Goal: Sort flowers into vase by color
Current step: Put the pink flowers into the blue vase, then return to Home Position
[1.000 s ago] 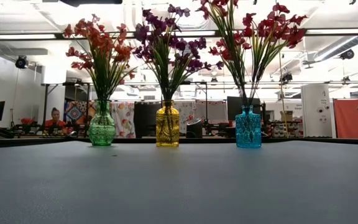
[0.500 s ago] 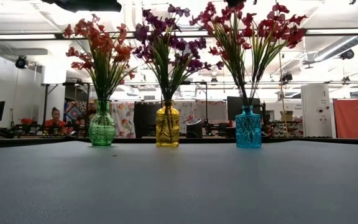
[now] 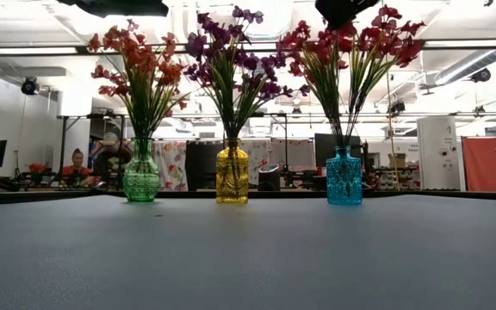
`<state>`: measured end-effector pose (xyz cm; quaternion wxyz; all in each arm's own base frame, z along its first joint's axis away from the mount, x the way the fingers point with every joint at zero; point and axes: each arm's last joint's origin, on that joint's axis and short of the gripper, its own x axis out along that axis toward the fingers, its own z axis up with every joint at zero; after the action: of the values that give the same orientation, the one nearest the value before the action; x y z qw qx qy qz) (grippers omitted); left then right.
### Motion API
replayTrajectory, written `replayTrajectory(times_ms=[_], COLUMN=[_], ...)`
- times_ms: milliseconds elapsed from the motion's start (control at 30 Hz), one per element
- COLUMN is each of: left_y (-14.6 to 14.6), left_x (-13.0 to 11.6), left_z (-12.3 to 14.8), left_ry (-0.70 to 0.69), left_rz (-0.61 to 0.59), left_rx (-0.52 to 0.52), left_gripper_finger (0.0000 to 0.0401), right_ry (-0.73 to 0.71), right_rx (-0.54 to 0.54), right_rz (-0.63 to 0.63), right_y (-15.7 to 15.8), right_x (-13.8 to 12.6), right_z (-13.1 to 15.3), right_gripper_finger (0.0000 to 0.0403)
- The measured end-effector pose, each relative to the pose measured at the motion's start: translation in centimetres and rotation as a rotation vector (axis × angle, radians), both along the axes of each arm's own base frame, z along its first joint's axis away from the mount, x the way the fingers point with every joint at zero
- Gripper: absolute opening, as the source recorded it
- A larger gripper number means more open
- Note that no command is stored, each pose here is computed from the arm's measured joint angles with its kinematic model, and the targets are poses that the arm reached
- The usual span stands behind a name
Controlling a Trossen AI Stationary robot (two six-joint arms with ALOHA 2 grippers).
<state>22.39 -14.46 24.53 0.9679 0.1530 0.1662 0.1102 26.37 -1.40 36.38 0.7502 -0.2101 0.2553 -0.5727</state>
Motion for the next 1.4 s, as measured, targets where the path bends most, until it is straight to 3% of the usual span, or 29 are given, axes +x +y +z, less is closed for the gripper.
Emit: replayTrajectory(times_ms=[467,700,900,1167,1400], left_y=[0.1,0.1,0.2,0.2,0.2], left_x=[-0.1,-0.2,-0.2,-0.2,-0.2], left_z=[-0.3,-0.4,-0.5,-0.5,-0.5], left_ry=[0.020,0.027,0.036,0.038,0.039], left_rz=[0.013,0.014,0.015,0.017,0.017], left_rx=[-0.016,-0.010,-0.005,-0.009,-0.009], left_gripper_finger=[0.0181,0.0181,0.0181,0.0181,0.0181], right_ry=[0.062,0.133,0.164,0.306,0.322], right_rx=[-0.017,-0.027,0.031,0.054,0.068], right_rz=[0.012,0.022,0.072,0.091,0.109], right_y=[0.0,0.0,0.0,0.0,0.0], right_x=[-0.1,-0.4,-0.7,-1.5,-1.5], right_z=[1.0,1.5,1.1,0.3,0.2], right_gripper_finger=[0.0332,0.0336,0.0345,0.0354,0.0354])
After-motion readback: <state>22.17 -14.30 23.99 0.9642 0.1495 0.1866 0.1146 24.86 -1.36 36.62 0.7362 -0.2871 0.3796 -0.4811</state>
